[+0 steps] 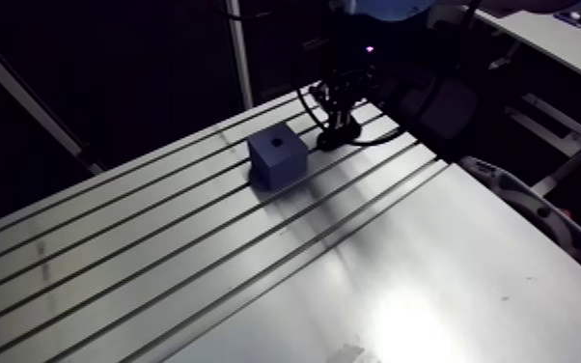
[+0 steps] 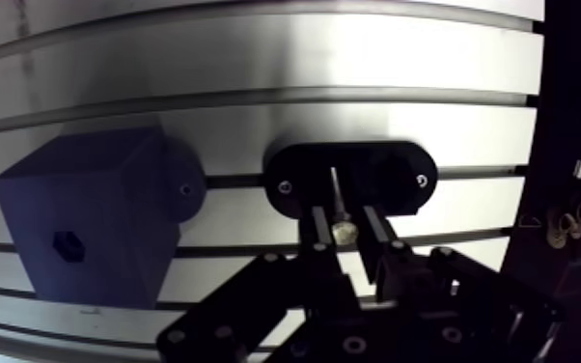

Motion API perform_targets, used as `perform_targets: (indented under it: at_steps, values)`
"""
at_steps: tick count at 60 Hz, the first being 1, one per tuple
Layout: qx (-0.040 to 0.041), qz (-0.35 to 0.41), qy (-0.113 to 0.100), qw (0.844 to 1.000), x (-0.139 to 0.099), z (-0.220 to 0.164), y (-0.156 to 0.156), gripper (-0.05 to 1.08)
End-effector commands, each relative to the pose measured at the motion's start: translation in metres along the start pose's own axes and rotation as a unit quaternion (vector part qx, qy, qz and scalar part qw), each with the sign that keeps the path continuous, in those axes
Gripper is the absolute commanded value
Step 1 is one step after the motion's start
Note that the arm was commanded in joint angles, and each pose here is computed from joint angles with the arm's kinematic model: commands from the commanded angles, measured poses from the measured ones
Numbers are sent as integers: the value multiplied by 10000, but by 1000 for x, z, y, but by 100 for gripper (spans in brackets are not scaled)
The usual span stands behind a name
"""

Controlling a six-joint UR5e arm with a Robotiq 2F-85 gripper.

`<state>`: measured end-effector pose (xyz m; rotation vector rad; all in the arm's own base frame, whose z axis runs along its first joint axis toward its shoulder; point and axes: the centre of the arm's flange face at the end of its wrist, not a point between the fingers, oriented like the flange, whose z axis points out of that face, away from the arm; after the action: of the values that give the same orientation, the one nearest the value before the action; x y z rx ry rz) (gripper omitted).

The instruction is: Pick up the M10 bolt and insert it into the hex recess until seated.

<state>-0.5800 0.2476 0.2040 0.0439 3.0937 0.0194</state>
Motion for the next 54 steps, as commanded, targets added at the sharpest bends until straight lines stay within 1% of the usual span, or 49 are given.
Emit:
perform_targets:
  at_steps: [1,6,7,14,16,20,32,36,40,44,46,48,54]
  values:
    - [-4,-15,73,10000,1,-8,-1,77]
    - [-15,-15,102,9999,2,-12,0,78]
    - [-35,-14,131,9999,2,-16,0,78]
    - [-70,-27,184,9998,1,-25,-1,79]
    - [-99,-25,229,9997,0,-32,-2,80]
    - [-126,-24,284,9995,0,-39,-2,82]
    - [-156,-22,386,9991,-3,-53,-3,84]
    - [-176,-21,429,9989,-4,-59,-4,87]
    - [-187,-20,447,9988,-5,-62,-5,88]
    - [-233,-10,517,9984,-9,-74,-7,92]
    - [-233,-10,517,9984,-9,-74,-7,92]
    - [-264,20,568,9980,-10,-83,-8,95]
    - [-298,30,614,9977,-14,-98,-14,97]
